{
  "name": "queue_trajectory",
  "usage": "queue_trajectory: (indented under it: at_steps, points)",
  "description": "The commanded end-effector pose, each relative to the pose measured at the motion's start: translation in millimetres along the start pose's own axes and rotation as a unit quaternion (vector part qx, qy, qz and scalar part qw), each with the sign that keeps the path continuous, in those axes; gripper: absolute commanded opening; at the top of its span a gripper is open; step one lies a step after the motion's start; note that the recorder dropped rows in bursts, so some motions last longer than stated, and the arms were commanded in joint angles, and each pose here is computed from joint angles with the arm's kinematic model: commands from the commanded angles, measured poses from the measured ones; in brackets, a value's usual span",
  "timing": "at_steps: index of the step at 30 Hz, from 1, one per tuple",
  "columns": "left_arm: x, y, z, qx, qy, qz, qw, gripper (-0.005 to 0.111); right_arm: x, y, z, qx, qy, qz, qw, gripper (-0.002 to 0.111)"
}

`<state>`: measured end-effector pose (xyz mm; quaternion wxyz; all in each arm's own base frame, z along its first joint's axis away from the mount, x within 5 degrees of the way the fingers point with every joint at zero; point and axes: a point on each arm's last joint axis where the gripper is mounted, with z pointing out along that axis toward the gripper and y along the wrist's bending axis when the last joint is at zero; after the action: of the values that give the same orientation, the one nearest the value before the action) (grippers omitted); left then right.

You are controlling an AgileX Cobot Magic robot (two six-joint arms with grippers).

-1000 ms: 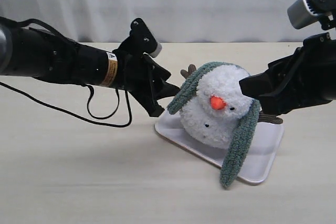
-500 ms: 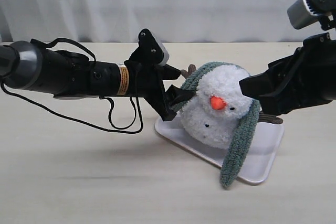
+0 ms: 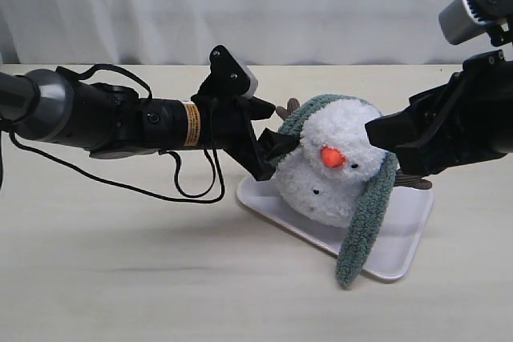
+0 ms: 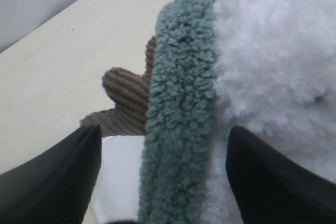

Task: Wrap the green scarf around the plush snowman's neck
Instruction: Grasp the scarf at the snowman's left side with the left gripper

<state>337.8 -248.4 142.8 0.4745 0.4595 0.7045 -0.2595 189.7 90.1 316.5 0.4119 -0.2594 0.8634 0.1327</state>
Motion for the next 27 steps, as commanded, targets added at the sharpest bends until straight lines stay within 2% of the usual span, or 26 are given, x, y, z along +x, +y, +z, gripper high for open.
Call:
queue_trajectory:
  at_steps: [1,5,8,10,13,16,19,24,27]
  points:
    - [2.6,-3.6,8.2,-0.001,-0.009,0.0,1.0,0.064,1.0,0.6,-0.1,-0.002,0.001,0.001,1.0,0.06]
    - [11.7,-4.4,12.6,0.003,0.0,-0.005,1.0,0.064,1.0,0.6,-0.1,-0.002,0.001,0.001,1.0,0.06]
    - [16.9,-4.5,15.0,0.004,0.006,0.011,1.0,0.064,1.0,0.6,-0.1,-0.002,0.001,0.001,1.0,0.06]
    - [16.2,-4.8,15.0,0.006,0.002,0.011,1.0,0.056,1.0,0.6,-0.1,-0.002,0.001,0.001,1.0,0.06]
    - [16.0,-4.9,15.0,0.006,0.0,0.016,1.0,0.033,1.0,0.6,-0.1,-0.002,0.001,0.001,1.0,0.06]
    - [15.1,-4.9,14.6,0.006,-0.001,0.016,1.0,0.014,1.0,0.6,-0.1,-0.002,0.001,0.001,1.0,0.06]
    - [9.2,-3.2,11.0,-0.003,0.002,0.016,1.0,0.001,1.0,0.6,-0.1,-0.002,0.001,0.001,1.0,0.06]
    - [-6.1,9.1,-8.3,-0.075,0.065,-0.006,0.995,0.0,1.0,0.6,-0.1,-0.002,0.001,0.001,1.0,0.06]
    - [-13.0,11.4,-14.6,-0.093,0.068,-0.033,0.993,0.0,1.0,0.6,-0.1,-0.002,0.001,0.001,1.0,0.06]
